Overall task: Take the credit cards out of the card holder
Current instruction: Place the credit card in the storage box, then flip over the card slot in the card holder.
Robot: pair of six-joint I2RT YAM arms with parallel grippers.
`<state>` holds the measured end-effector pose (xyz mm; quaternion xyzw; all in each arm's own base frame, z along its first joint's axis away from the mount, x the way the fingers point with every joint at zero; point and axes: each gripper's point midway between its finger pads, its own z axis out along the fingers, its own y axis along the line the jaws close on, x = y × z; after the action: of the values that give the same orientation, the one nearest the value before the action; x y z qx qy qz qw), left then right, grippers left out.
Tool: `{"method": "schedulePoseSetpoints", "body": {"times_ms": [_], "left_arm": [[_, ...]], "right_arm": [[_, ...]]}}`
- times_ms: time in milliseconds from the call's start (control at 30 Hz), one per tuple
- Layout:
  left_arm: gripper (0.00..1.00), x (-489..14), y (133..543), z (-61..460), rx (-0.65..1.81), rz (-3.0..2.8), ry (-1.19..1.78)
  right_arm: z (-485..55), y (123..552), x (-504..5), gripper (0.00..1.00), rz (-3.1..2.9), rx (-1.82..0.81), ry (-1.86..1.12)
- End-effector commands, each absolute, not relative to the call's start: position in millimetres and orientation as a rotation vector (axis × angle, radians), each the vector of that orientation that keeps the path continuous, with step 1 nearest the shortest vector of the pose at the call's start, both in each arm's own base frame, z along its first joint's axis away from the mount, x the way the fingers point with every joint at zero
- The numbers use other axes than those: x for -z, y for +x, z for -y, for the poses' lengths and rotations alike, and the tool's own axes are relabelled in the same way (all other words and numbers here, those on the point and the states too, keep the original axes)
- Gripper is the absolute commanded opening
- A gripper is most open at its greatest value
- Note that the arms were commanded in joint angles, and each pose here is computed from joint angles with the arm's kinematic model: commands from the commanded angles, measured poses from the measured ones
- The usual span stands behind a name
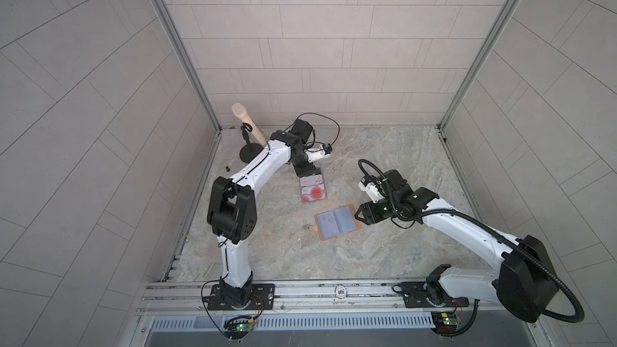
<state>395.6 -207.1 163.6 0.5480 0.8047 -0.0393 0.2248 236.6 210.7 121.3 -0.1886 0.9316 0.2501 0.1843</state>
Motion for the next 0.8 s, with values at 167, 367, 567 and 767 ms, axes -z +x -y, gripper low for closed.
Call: {"method": "schedulePoseSetpoints", "body": {"times_ms": [167,367,567,767], "left_arm": [[0.54,-223,342,219,0.504,-2.152,0.878],[0.53,-194,295,228,0.757,-2.159,0.585],[0.50,-164,257,242,0.822,-2.165,0.491],[0.33,-127,239,241,0.833,-2.203,0.340]], "right_arm": [[-214,253,-136,0.61,-2.568,-0.599,-0.558],[-216,256,-135,0.61,-2.583,-0.594,-0.554],[-224,262,-129,0.61,-2.608,-0.594,-0.541],[-231,268,-122,0.61,-2.636,-0.572,-0.508]]}}
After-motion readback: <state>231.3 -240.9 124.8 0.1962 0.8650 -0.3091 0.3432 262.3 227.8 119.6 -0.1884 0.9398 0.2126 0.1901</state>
